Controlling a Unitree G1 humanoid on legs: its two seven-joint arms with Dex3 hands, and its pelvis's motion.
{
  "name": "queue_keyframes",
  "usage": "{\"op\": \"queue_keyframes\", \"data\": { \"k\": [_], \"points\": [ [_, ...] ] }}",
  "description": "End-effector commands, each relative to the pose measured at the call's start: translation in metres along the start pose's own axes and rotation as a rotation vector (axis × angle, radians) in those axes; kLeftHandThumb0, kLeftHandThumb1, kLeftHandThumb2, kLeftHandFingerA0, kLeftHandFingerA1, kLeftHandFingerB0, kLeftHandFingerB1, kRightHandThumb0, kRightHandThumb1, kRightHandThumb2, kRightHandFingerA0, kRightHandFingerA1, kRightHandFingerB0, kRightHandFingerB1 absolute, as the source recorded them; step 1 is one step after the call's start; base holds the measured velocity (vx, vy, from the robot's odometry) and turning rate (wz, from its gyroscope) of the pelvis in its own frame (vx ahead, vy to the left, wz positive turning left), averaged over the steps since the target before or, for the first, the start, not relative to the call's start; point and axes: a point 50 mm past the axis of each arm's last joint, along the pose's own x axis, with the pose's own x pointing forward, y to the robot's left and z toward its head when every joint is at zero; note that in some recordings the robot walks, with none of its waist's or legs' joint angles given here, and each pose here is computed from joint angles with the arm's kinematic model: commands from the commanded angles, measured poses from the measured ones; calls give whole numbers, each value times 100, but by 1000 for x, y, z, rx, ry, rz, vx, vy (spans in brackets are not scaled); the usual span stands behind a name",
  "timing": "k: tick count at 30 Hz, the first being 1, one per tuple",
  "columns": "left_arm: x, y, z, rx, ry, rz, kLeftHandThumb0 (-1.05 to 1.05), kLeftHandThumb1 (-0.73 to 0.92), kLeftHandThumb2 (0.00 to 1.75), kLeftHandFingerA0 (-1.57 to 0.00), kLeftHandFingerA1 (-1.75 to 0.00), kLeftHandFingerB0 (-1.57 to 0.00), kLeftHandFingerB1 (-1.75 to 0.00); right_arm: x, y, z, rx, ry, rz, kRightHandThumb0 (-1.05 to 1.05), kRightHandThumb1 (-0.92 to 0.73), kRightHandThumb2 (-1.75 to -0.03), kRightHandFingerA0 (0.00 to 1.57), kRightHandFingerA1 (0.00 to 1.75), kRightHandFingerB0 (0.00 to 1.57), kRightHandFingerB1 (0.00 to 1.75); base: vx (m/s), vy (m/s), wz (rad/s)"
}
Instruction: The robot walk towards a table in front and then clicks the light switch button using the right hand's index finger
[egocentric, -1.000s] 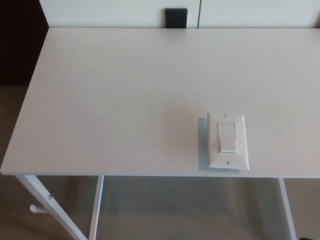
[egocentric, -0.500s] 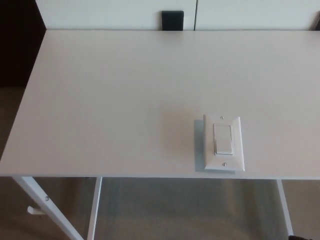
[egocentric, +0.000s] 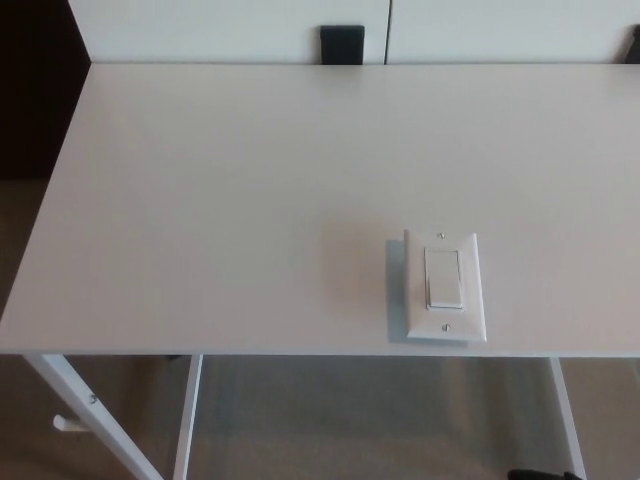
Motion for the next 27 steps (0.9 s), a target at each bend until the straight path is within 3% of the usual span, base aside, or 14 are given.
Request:
{"op": "queue_keyframes", "data": {
  "k": [1, 6, 7, 8, 13, 14, 15, 17, 21, 22, 23, 24, 26, 27],
  "points": [
    [-2, 19, 8, 35, 11, 16, -31, 57, 57, -41, -41, -38, -38, -72, 24, 92, -183, -354, 169, -53, -62, -61, 29, 63, 20, 51, 0, 0, 0],
    [0, 21, 13, 22, 6, 23, -29, 58, 57, -40, -41, -39, -38, -100, 24, 139, -256, -618, 11, -52, -62, -65, 29, 64, 25, 55, 0, 0, 0],
    [0, 21, 13, 21, 5, 23, -28, 58, 57, -40, -41, -39, -39, -103, 24, 143, -273, -642, -13, -52, -41, -93, 27, 63, 21, 58, 0, 0, 0],
    [0, 21, 13, 16, 5, 25, -28, 57, 57, -41, -42, -40, -39, -107, 23, 151, -328, -702, -61, -44, -42, -95, 24, 62, 21, 59, 0, 0, 0],
    [-1, 21, 12, 18, 6, 21, -31, 56, 57, -42, -43, -40, -39, -113, 18, 173, -597, -883, -245, -45, -40, -93, 28, 66, 21, 60, 0, 0, 0],
    [-1, 21, 12, 18, 6, 20, -31, 56, 57, -43, -43, -40, -39, -113, 17, 176, -636, -901, -268, -49, -60, -63, 32, 71, 27, 61, 0, 0, 0],
    [-1, 21, 12, 17, 6, 20, -31, 56, 57, -43, -43, -40, -39, -113, 17, 178, -663, -918, -284, -49, -60, -63, 32, 71, 27, 61, 0, 0, 0],
    [-2, 22, 12, 17, 5, 13, -30, 58, 57, -42, -43, -39, -39, -108, 15, 186, -728, -952, -319, -51, -49, -86, 30, 69, 22, 61, 0, 0, 0],
    [-1, 23, 15, 16, 3, 17, -30, 57, 57, -43, -43, -40, -39, -105, 15, 195, -802, -990, -374, -51, -47, -84, 33, 71, 23, 61, 0, 0, 0],
    [-1, 23, 15, 17, 1, 14, -31, 58, 57, -41, -42, -39, -39, -103, 15, 199, -849, -1004, -390, -50, -58, -61, 29, 74, 27, 61, 0, 0, 0],
    [-1, 23, 16, 22, -2, 14, -32, 57, 57, -41, -42, -40, -39, -101, 15, 203, -884, -1022, -405, -51, -58, -60, 30, 74, 29, 62, 0, 0, 0],
    [-1, 23, 17, 24, -4, 13, -32, 57, 57, -41, -42, -39, -39, -97, 14, 204, -914, -1026, -414, -59, -40, -89, 35, 71, 27, 63, 0, 0, 0],
    [-2, 23, 17, 20, -6, 11, -31, 57, 57, -42, -43, -40, -39, -88, 13, 206, -980, -1015, -432, -58, -41, -89, 37, 71, 30, 63, 0, 0, 0],
    [-2, 23, 17, 22, -6, 10, -31, 57, 57, -42, -43, -40, -39, -87, 13, 206, -992, -1015, -434, -54, -57, -57, 37, 72, 37, 62, 0, 0, 0]
  ]
}}
